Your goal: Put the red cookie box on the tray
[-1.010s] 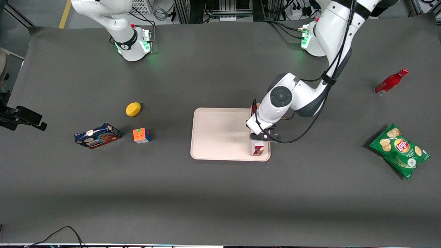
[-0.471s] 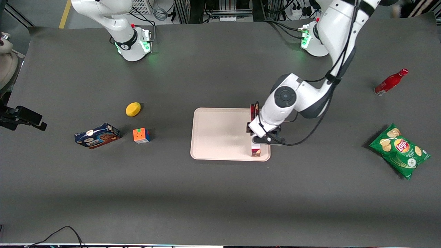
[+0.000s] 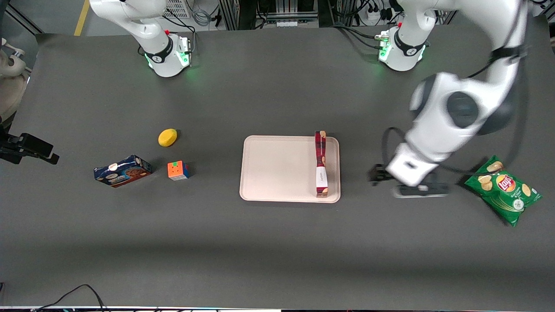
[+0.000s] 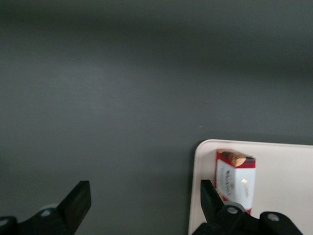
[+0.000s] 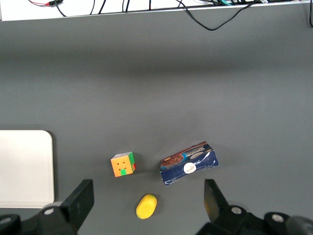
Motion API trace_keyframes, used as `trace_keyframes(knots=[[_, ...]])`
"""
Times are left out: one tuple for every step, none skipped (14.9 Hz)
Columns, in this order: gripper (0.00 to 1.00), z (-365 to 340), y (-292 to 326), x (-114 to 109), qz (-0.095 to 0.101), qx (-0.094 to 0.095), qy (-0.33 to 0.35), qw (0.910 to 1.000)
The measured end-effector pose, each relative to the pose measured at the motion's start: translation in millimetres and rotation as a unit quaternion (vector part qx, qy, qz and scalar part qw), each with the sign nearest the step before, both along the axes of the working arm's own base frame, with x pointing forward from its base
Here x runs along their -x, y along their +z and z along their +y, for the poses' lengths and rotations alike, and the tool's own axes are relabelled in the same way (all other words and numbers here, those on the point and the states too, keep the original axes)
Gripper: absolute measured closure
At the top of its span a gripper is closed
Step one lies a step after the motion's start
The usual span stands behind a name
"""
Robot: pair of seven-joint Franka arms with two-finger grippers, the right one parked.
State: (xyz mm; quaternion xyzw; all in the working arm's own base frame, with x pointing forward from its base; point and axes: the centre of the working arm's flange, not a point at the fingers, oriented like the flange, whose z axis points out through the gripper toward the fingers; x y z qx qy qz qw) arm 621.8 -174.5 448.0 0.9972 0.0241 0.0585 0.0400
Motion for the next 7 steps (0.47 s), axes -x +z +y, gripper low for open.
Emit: trace_keyframes(knots=[[0.0, 31.2, 23.2, -5.1, 0.008, 0.0, -0.01, 0.9999], [0.0, 61.4, 44.4, -7.9, 0.015, -0.002, -0.02, 0.9997], [0.0, 87.3, 62.2, -7.6, 0.022, -0.002, -0.026, 0.9994], [0.0, 109.3, 78.4, -5.1, 0.026, -0.003, -0.026, 0.9993], [0.0, 127.1, 93.6, -0.1, 0.029, -0.003, -0.023, 0.9993], [0.0, 138.6, 107.0, 6.6, 0.031, -0.003, -0.02, 0.9993], [0.0, 146.7, 118.6, 13.8, 0.033, -0.003, -0.016, 0.9993]])
